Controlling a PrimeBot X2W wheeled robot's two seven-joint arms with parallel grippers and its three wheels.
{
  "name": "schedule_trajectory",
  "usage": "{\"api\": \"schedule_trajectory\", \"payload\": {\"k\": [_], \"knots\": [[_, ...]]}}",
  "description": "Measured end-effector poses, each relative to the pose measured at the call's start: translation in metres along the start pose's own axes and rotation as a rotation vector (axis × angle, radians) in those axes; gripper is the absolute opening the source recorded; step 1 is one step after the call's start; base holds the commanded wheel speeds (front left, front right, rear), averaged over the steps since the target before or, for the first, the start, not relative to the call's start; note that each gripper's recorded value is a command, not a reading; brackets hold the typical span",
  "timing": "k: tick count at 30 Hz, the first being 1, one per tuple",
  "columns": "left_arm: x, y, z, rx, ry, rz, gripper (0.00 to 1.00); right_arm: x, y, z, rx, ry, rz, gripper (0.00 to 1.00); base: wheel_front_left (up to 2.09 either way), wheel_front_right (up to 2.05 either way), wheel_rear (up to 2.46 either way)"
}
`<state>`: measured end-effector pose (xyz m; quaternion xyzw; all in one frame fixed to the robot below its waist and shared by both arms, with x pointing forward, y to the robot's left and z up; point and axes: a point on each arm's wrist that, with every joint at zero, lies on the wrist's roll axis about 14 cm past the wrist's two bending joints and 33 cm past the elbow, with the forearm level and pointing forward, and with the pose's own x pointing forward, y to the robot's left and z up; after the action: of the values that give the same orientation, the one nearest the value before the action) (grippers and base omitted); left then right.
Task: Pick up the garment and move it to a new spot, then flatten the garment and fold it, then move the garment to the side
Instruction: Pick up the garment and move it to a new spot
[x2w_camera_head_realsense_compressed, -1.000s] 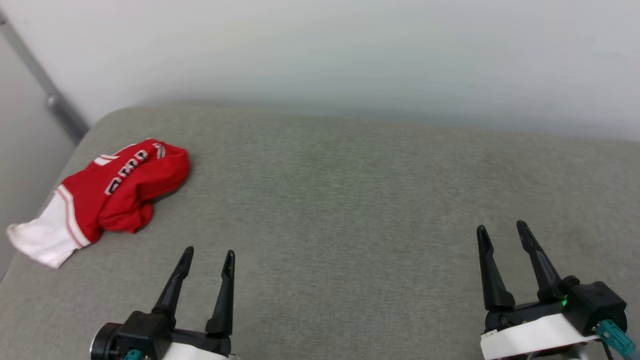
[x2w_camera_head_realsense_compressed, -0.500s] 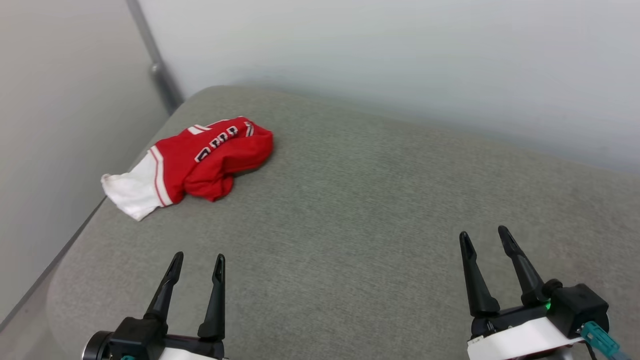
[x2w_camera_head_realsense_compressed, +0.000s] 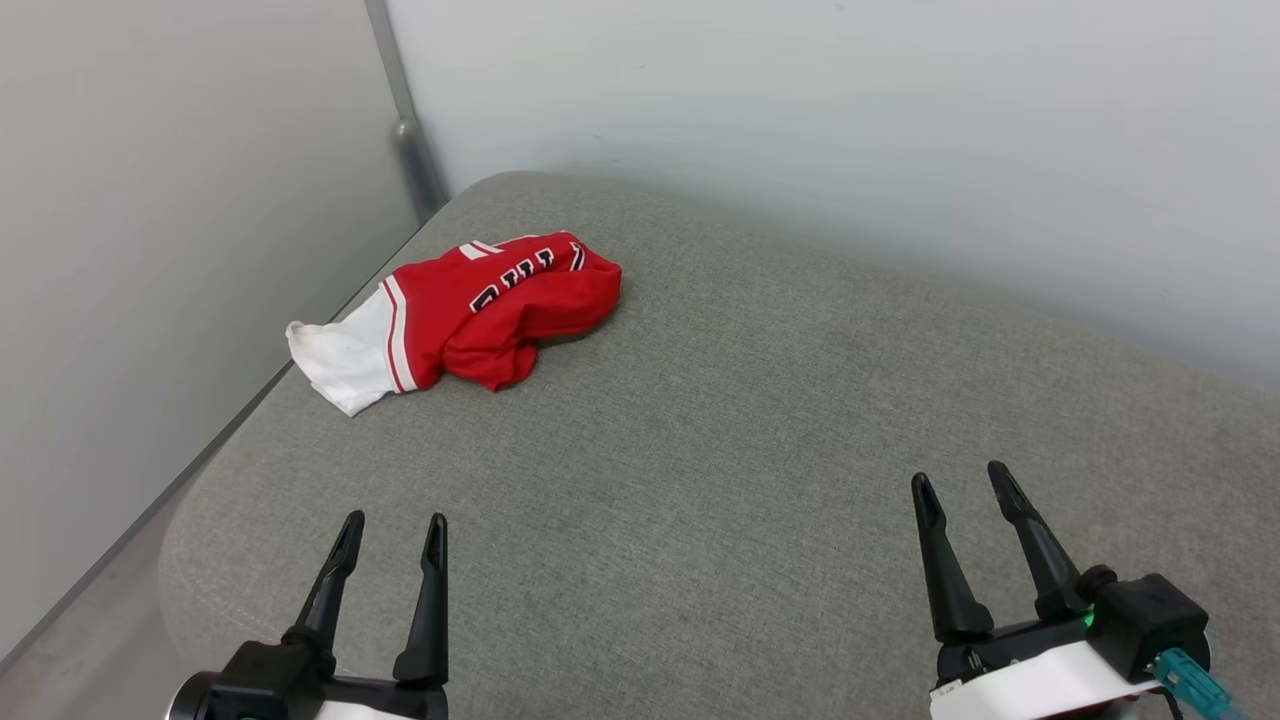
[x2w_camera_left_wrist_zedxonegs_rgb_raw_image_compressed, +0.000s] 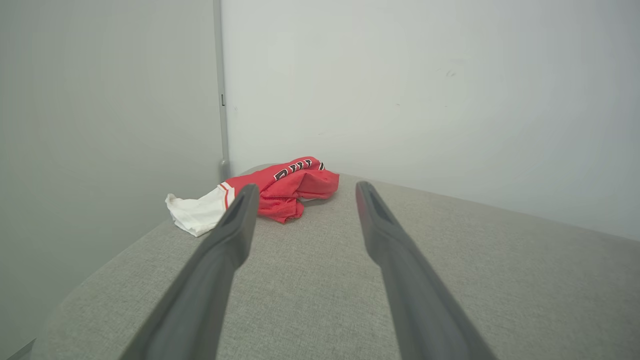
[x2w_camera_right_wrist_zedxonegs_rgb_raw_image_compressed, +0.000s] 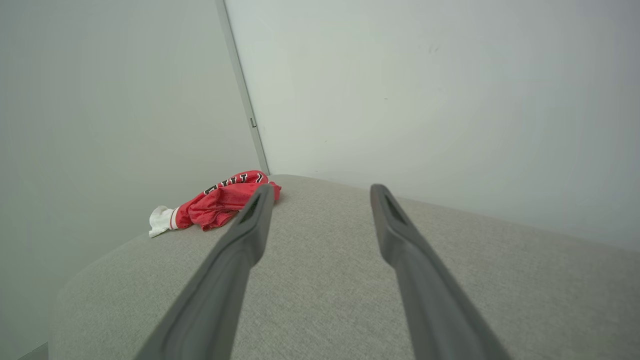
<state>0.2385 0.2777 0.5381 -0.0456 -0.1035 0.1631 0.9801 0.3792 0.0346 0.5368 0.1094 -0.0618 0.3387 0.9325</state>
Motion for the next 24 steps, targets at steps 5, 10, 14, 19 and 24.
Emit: {"api": "schedule_trajectory", "payload": {"k": [5, 10, 14, 19, 24], "knots": [[-0.004, 0.006, -0.002, 0.005, 0.007, 0.018, 1.0, 0.0, 0.004, -0.002, -0.002, 0.005, 0.011, 1.0, 0.0, 0.0, 0.0], [-0.004, 0.009, -0.005, 0.008, 0.018, 0.026, 1.0, -0.001, 0.006, -0.004, -0.008, 0.013, 0.019, 1.0, 0.0, 0.0, 0.0], [0.001, 0.003, -0.01, -0.003, 0.034, 0.011, 1.0, -0.002, 0.001, -0.005, -0.005, 0.013, 0.004, 1.0, 0.0, 0.0, 0.0], [0.018, 0.006, -0.014, 0.006, 0.046, 0.01, 1.0, -0.002, -0.011, -0.01, -0.018, 0.021, -0.02, 1.0, 0.0, 0.0, 0.0], [0.055, 0.002, -0.013, 0.036, 0.042, -0.042, 1.0, 0.005, -0.033, -0.009, -0.036, 0.002, -0.062, 1.0, 0.0, 0.0, 0.0]]}}
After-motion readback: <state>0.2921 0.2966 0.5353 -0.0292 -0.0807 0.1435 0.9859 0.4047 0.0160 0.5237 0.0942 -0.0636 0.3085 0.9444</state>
